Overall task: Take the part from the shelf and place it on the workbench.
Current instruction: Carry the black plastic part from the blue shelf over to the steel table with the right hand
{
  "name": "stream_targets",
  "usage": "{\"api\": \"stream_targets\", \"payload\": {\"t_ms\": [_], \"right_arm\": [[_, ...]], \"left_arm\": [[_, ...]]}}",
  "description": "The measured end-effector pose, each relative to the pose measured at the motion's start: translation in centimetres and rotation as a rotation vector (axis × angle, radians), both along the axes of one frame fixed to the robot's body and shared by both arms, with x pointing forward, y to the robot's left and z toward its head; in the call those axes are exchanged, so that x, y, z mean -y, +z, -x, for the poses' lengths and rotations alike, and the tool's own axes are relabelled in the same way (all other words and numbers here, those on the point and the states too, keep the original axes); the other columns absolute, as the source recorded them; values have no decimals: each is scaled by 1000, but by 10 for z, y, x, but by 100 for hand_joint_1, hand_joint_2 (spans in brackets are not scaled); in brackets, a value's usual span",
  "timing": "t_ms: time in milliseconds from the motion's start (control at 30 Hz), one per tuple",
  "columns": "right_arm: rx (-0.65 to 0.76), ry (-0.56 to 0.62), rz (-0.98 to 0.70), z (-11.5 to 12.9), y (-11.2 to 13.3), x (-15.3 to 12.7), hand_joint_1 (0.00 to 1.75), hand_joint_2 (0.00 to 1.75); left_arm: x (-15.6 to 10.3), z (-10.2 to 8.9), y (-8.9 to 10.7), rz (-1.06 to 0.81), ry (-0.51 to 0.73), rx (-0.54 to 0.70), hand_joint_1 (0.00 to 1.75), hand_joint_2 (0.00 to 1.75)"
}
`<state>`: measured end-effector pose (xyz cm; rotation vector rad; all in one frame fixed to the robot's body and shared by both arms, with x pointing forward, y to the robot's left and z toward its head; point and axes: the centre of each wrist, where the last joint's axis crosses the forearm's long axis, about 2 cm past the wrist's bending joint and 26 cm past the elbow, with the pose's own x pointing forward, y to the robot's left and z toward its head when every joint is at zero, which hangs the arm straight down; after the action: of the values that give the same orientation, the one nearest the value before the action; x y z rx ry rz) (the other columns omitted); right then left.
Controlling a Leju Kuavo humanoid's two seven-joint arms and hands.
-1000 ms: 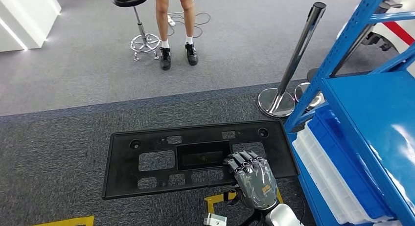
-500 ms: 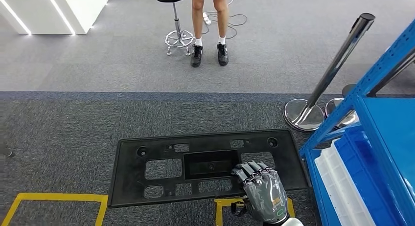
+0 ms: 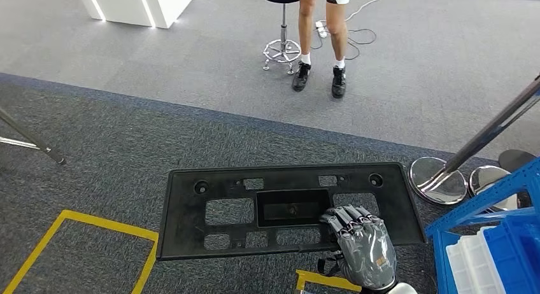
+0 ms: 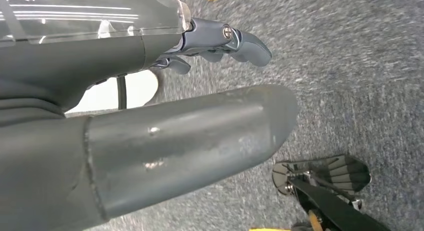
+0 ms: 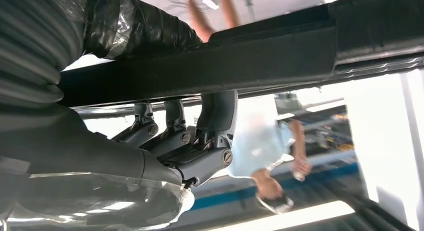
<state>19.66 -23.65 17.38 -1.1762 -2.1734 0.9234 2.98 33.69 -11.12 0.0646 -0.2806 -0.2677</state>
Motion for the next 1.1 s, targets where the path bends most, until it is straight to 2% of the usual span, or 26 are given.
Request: {"api": "stream_targets", "payload": {"t_ms": [167, 400, 533, 700, 1100], "right_arm": [[11, 35, -15, -23, 13, -15, 175, 175], [-17, 132, -45, -48, 21, -66, 175, 175], [-15, 160, -63, -57, 27, -84, 175, 175], [-17, 175, -69, -61, 30, -94, 175, 175], [-34, 183, -38, -69, 28, -97, 175, 175]], "left_arm": [[-1, -1, 0, -20, 48, -19, 0, 0], [-3, -3, 1, -51, 153, -89, 0, 0], [-5, -2, 1, -68, 182, -112, 0, 0], [-6, 3, 1, -85, 195, -115, 0, 0], [-3, -4, 1, -63, 209, -53, 0, 0]]}}
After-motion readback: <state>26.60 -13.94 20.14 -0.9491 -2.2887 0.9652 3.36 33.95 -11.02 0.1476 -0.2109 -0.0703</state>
